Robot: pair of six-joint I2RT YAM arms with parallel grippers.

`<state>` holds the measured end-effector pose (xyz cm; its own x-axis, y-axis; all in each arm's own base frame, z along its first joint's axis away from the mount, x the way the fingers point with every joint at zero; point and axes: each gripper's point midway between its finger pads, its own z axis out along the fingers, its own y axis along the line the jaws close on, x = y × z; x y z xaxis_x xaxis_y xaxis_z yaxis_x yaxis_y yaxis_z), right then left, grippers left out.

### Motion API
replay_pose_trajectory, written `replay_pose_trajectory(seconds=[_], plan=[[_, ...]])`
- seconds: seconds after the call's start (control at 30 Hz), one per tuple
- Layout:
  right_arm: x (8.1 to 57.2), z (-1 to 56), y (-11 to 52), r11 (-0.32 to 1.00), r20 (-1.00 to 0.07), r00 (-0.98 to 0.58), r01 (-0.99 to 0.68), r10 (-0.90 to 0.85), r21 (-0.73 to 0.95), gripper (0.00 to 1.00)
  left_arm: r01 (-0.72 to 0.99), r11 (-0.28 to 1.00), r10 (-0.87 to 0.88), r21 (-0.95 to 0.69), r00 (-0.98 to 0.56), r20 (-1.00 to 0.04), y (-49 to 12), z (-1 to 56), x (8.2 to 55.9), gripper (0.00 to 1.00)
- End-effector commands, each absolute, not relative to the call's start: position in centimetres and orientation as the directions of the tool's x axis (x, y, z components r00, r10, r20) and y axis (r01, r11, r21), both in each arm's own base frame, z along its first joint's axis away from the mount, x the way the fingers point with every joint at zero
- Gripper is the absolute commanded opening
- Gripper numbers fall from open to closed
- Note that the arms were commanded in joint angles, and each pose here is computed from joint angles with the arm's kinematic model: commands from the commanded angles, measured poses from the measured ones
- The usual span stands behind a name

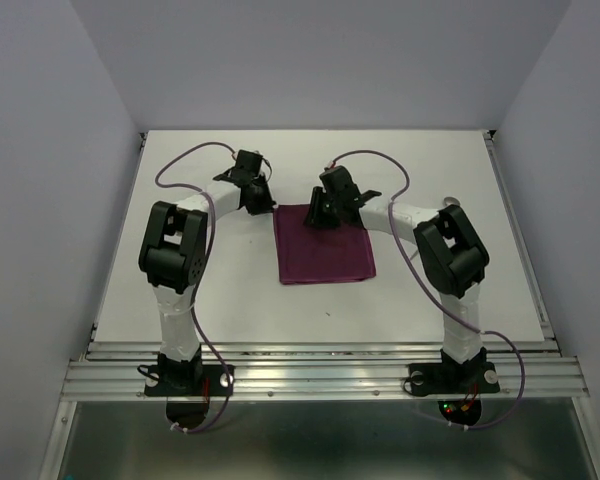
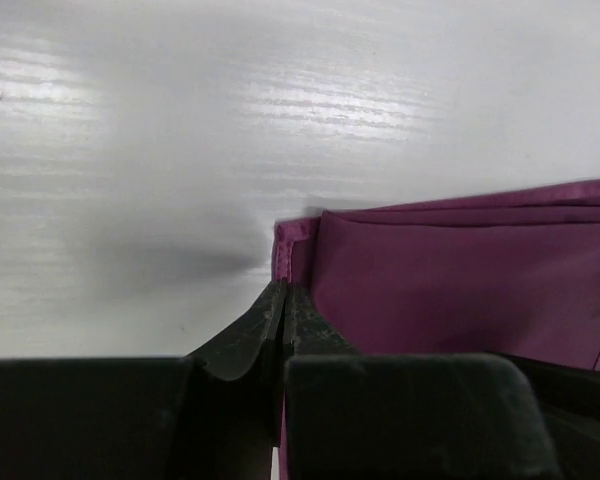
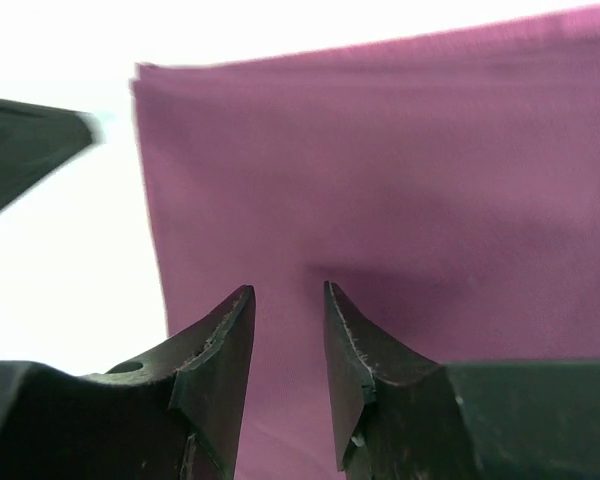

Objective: Fold the napkin into a case and place the utensils inside
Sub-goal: Smooth out the lower triangle-folded napkin at the center of the board.

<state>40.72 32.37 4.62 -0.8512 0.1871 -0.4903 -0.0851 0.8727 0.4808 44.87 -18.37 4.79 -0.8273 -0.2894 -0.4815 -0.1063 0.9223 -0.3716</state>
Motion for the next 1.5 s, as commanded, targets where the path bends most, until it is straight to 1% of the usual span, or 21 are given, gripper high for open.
replay_pose_trajectory(seconds=[0.0,0.13,0.17,0.23,0.47,0.77,0.9,1.03,1.17,1.3,1.37,1.47], plan=[[42.5,8.2,34.9,0.858,-0.563,-0.809,-0.162,0.168,0.488,0.40,-0.100,0.927,-0.280,-0.362,-0.826,-0.489,-18.7,4.7,46.3,0.10],[43.2,8.2,36.2,0.853,-0.565,-0.811,-0.179,0.154,0.490,0.41,-0.104,0.928,-0.278,-0.358,-0.833,-0.479,-18.8,4.1,46.4,0.09],[43.1,8.3,36.8,0.850,-0.566,-0.811,-0.189,0.147,0.492,0.41,-0.106,0.930,-0.275,-0.353,-0.836,-0.475,-18.7,3.8,46.4,0.06],[43.5,8.2,37.7,0.848,-0.570,-0.810,-0.200,0.139,0.490,0.41,-0.113,0.933,-0.273,-0.341,-0.840,-0.469,-18.6,3.3,46.4,0.06],[44.4,7.5,40.1,0.845,-0.567,-0.817,-0.228,0.104,0.484,0.42,-0.121,0.933,-0.273,-0.340,-0.852,-0.447,-18.6,2.1,46.0,0.06],[44.8,5.9,41.5,0.859,-0.560,-0.825,-0.227,0.082,0.460,0.40,-0.119,0.933,-0.271,-0.340,-0.854,-0.444,-18.6,2.0,45.9,0.05],[45.1,5.4,41.6,0.874,-0.571,-0.818,-0.221,0.076,0.433,0.36,-0.121,0.933,-0.271,-0.340,-0.856,-0.439,-18.6,1.8,45.8,0.05],[45.4,4.8,41.1,0.912,-0.601,-0.797,-0.202,0.058,0.357,0.31,-0.119,0.932,-0.271,-0.342,-0.857,-0.438,-18.6,1.8,45.8,0.05],[45.3,4.1,40.8,0.928,-0.609,-0.792,-0.198,0.038,0.316,0.26,-0.119,0.930,-0.273,-0.349,-0.858,-0.436,-18.7,1.8,45.8,0.05],[45.3,3.6,40.7,0.931,-0.605,-0.796,-0.193,0.036,0.310,0.17,-0.118,0.927,-0.275,-0.355,-0.859,-0.431,-18.8,1.7,45.6,0.05],[45.3,3.6,40.7,0.931,-0.605,-0.795,-0.191,0.038,0.310,0.14,-0.120,0.927,-0.276,-0.356,-0.861,-0.428,-18.8,1.6,45.5,0.05],[45.3,3.9,40.7,0.930,-0.606,-0.794,-0.192,0.041,0.314,0.04,-0.122,0.926,-0.276,-0.356,-0.862,-0.424,-18.8,1.4,45.4,0.05]])
